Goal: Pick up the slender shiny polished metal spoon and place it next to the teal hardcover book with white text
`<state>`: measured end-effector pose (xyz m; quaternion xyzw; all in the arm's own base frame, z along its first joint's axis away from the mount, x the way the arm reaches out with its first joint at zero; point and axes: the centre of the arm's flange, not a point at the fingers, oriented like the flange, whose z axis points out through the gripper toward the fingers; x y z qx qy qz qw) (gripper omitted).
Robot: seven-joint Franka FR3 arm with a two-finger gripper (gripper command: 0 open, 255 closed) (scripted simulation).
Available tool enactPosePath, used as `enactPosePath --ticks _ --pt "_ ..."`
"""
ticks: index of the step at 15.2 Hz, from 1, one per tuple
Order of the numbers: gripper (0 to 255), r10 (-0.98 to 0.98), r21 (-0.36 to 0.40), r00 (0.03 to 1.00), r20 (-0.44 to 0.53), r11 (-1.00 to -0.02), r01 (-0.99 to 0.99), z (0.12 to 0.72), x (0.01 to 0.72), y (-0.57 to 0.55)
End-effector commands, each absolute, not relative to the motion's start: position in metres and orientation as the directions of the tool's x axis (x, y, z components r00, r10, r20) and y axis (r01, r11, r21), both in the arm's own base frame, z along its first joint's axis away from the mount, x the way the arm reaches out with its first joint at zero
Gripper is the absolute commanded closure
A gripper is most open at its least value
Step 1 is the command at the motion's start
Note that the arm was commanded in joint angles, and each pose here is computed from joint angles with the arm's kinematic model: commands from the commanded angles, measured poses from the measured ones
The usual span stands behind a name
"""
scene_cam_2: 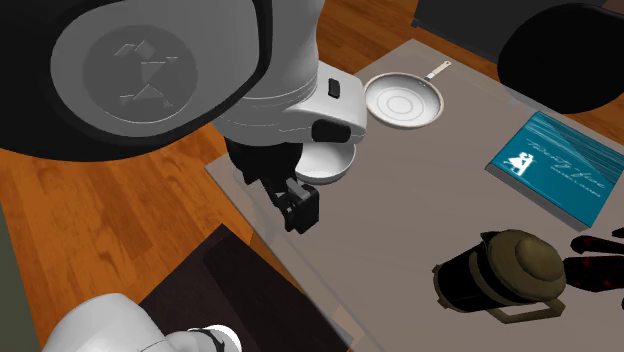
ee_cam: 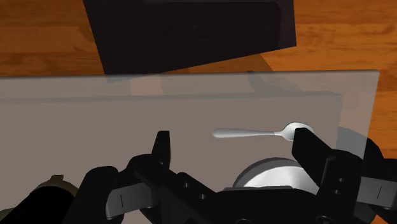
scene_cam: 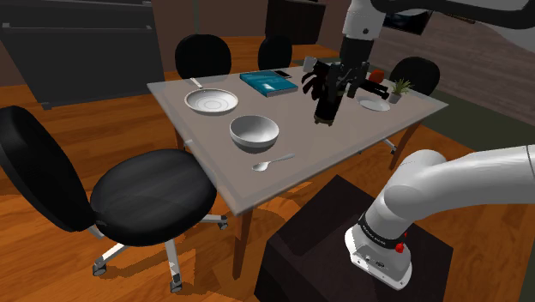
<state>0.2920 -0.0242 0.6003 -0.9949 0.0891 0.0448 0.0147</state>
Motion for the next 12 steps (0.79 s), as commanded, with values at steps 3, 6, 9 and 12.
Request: enactPosePath --ticks 3,6,9,12 --pt "0 -0.179 -0.016 0.981 -0.071 -0.983 -0.181 0.581 0.298 -0.008" --pt "0 -0.184 -0.009 0.982 -0.041 -0.983 -0.184 0.553 0.309 0.017" --pt "0 -0.188 -0.001 0.982 -0.010 -0.982 -0.188 0.524 0.320 0.042" --pt "0 -0.192 0.006 0.981 0.020 -0.981 -0.192 0.496 0.333 0.065"
